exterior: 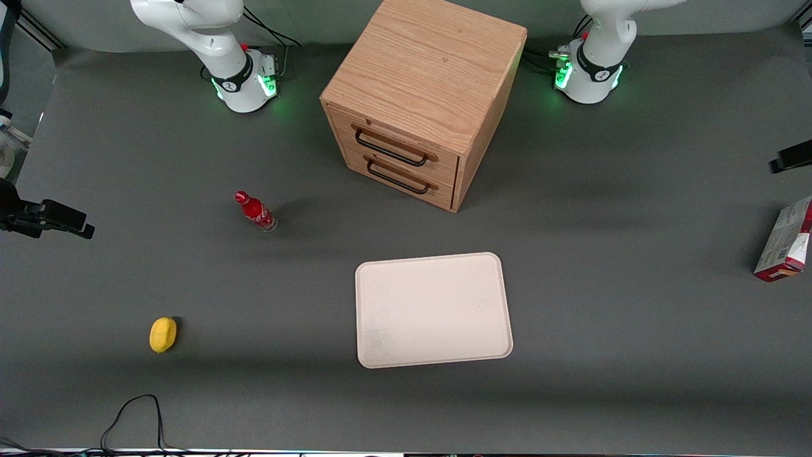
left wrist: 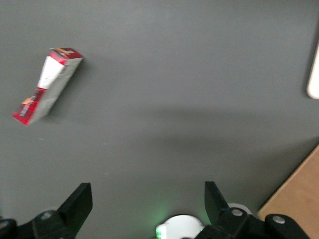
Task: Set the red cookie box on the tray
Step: 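Align the open left gripper over the cookie box and close on it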
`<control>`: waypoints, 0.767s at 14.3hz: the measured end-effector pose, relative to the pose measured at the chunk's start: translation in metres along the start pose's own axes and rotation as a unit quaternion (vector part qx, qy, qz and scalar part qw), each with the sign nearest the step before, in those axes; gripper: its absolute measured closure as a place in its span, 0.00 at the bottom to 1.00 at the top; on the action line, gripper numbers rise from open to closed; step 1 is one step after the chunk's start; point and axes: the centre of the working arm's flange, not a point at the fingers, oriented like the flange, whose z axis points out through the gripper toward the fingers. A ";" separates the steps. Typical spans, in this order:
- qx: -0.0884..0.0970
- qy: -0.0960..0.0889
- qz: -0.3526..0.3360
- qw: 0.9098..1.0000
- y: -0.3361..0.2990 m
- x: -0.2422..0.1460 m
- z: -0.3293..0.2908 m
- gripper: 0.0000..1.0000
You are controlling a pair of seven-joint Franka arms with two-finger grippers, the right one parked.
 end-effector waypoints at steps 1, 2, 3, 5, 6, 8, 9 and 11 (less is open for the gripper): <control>-0.005 -0.003 0.020 1.000 -0.037 -0.007 0.005 0.00; -0.008 -0.006 0.041 0.999 -0.070 -0.014 0.012 0.00; -0.006 -0.011 0.061 0.998 -0.100 -0.020 0.020 0.00; 0.004 -0.015 0.101 0.995 -0.154 -0.025 0.039 0.00; 0.008 -0.012 0.121 0.993 -0.177 -0.024 0.047 0.00; 0.015 -0.007 0.159 0.987 -0.214 -0.022 0.064 0.00; 0.017 -0.007 0.173 0.985 -0.227 -0.020 0.074 0.00; 0.016 -0.013 0.190 0.982 -0.240 -0.011 0.096 0.00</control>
